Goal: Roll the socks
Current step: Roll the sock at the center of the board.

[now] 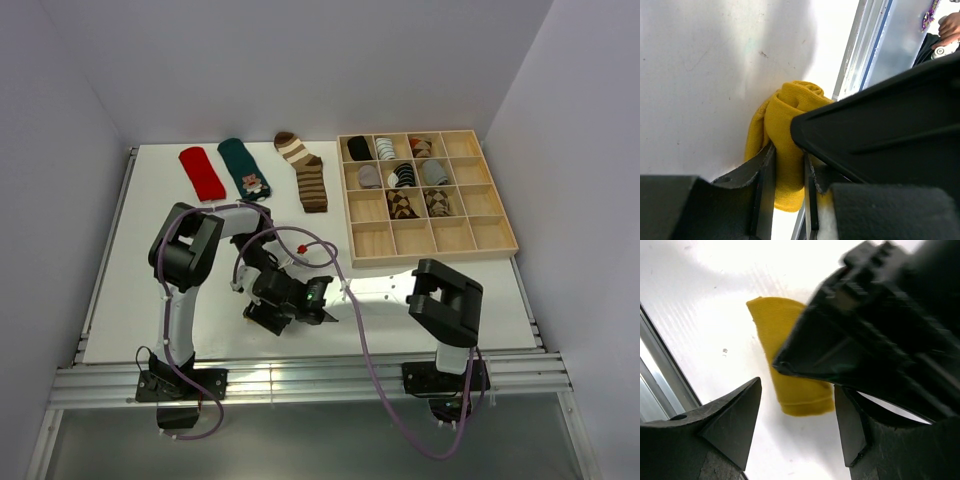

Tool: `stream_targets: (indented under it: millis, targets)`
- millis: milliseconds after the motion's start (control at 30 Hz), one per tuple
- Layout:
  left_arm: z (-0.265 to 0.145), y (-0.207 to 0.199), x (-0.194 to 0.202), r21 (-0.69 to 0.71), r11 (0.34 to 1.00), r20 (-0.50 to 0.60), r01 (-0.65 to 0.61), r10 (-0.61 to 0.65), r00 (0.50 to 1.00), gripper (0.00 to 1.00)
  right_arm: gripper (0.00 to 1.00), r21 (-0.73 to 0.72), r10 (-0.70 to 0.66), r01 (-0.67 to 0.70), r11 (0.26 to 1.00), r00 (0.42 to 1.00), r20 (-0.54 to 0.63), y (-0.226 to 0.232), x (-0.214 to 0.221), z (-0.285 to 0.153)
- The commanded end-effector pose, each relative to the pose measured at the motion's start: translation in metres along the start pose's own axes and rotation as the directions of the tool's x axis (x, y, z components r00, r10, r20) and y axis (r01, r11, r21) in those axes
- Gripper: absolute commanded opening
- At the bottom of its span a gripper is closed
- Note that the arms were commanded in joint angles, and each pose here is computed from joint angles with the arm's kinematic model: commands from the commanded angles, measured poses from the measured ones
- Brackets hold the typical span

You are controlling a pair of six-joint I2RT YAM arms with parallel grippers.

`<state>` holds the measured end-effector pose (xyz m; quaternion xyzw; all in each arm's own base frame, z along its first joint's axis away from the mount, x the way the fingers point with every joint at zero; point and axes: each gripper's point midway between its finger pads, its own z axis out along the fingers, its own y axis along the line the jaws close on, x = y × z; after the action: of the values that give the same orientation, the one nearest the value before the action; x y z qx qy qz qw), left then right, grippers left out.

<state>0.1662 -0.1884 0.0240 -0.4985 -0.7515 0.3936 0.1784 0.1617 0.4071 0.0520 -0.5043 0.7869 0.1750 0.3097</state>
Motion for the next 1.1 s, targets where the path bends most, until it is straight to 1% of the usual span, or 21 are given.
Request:
stream_targets:
  millis: [0,67,300,400,500,700,733,800,833,867,900,933,967,1000,1033,1067]
  targets:
    - [0.005,0.075,-0.016,-0.214,0.958,-0.016,-0.191,0.192,0.981,0.09,0.67,0.011,0.007,-0.008,1.000,0.999,0.053,0.003,-0.011,0.011]
    - [0.006,0.076,-0.015,-0.215,0.958,-0.017,-0.191,0.192,0.981,0.09,0.67,0.004,0.004,-0.004,1.000,0.999,0.051,0.005,-0.008,0.014]
    - [0.008,0.076,-0.011,-0.205,0.960,-0.025,-0.190,0.189,0.982,0.09,0.67,0.121,-0.009,0.001,0.993,0.998,0.060,-0.015,-0.005,0.021]
    - [0.009,0.077,-0.010,-0.203,0.962,-0.029,-0.183,0.181,0.983,0.09,0.67,0.132,-0.010,0.003,0.991,0.999,0.053,-0.016,-0.005,0.026]
    - [0.009,0.077,-0.010,-0.200,0.963,-0.029,-0.180,0.177,0.984,0.09,0.65,0.125,-0.039,0.034,0.992,0.999,0.032,-0.015,-0.002,0.032]
    - [0.010,0.077,-0.009,-0.194,0.965,-0.033,-0.178,0.175,0.984,0.10,0.54,0.120,-0.036,0.036,0.992,0.999,0.004,-0.012,0.006,0.042]
    - [0.010,0.077,-0.008,-0.194,0.965,-0.035,-0.176,0.172,0.984,0.11,0.46,0.123,-0.040,0.040,0.992,0.999,-0.005,-0.012,0.008,0.043]
    - [0.011,0.076,-0.008,-0.188,0.967,-0.035,-0.173,0.169,0.985,0.13,0.34,0.122,-0.040,0.042,0.992,0.999,-0.021,-0.011,0.012,0.046]
    - [0.011,0.076,-0.008,-0.187,0.968,-0.035,-0.171,0.167,0.985,0.14,0.23,0.123,-0.034,0.038,0.992,0.999,-0.031,-0.012,0.014,0.046]
    - [0.010,0.077,-0.009,-0.189,0.968,-0.032,-0.167,0.163,0.986,0.15,0.17,0.122,-0.035,0.039,0.992,0.999,-0.039,-0.012,0.016,0.048]
    - [0.009,0.076,-0.011,-0.192,0.968,-0.029,-0.164,0.161,0.987,0.19,0.13,0.124,-0.037,0.044,0.991,0.998,-0.052,-0.012,0.018,0.048]
    - [0.007,0.075,-0.012,-0.194,0.968,-0.021,-0.161,0.160,0.987,0.22,0.06,0.128,-0.020,0.027,0.991,0.998,-0.056,-0.012,0.020,0.048]
    - [0.006,0.073,-0.014,-0.191,0.969,-0.014,-0.157,0.157,0.987,0.24,0.05,0.135,-0.007,0.014,0.991,0.998,-0.057,-0.013,0.021,0.048]
    - [0.004,0.071,-0.015,-0.190,0.969,-0.005,-0.158,0.160,0.987,0.31,0.04,0.138,-0.004,0.012,0.990,0.998,-0.058,-0.013,0.022,0.046]
    - [-0.002,0.068,-0.021,-0.190,0.968,0.021,-0.163,0.170,0.985,0.33,0.01,0.133,0.006,0.002,0.991,0.998,-0.063,-0.012,0.025,0.045]
    - [-0.004,0.065,-0.022,-0.186,0.969,0.031,-0.163,0.172,0.985,0.35,0.00,0.133,0.010,-0.002,0.991,0.998,-0.063,-0.013,0.026,0.044]
